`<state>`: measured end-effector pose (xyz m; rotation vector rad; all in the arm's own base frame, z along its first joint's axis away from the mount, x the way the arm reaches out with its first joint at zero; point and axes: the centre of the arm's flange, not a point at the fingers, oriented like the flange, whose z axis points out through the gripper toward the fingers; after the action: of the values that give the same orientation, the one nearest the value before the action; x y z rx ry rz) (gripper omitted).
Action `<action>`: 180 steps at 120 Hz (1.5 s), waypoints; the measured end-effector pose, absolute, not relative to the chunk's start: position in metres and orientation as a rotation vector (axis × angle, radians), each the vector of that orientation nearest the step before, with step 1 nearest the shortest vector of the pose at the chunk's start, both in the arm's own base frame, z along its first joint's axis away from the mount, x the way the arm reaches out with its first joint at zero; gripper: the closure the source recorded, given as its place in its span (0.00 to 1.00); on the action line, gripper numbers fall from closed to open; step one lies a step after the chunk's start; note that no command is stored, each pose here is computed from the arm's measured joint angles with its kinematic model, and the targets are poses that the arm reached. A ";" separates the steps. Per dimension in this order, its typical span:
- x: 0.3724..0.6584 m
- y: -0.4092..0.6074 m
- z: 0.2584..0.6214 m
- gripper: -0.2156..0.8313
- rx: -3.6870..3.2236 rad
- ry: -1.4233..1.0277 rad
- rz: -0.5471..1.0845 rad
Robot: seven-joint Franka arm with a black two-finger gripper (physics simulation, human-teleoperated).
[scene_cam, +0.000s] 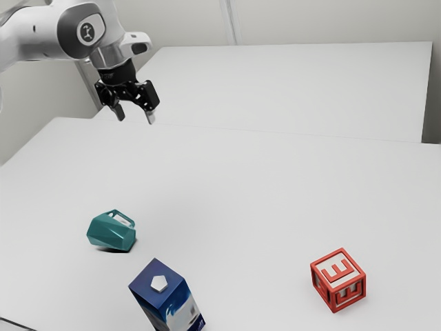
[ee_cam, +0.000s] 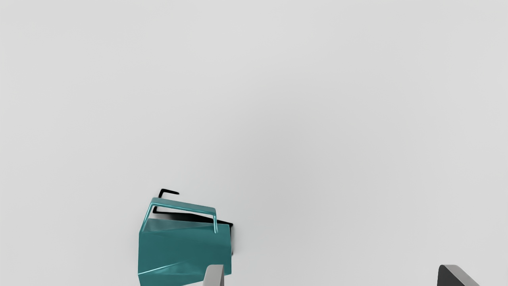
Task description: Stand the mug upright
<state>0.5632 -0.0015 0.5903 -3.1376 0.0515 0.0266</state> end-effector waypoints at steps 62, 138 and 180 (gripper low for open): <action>0.534 0.023 0.595 0.23 -3.143 -0.017 0.044; 0.452 0.197 0.518 0.23 -3.231 -0.512 0.259; 0.413 0.245 0.450 0.23 -3.422 -0.676 0.146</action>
<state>0.4126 0.2446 0.4495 -3.4218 -0.6756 0.1458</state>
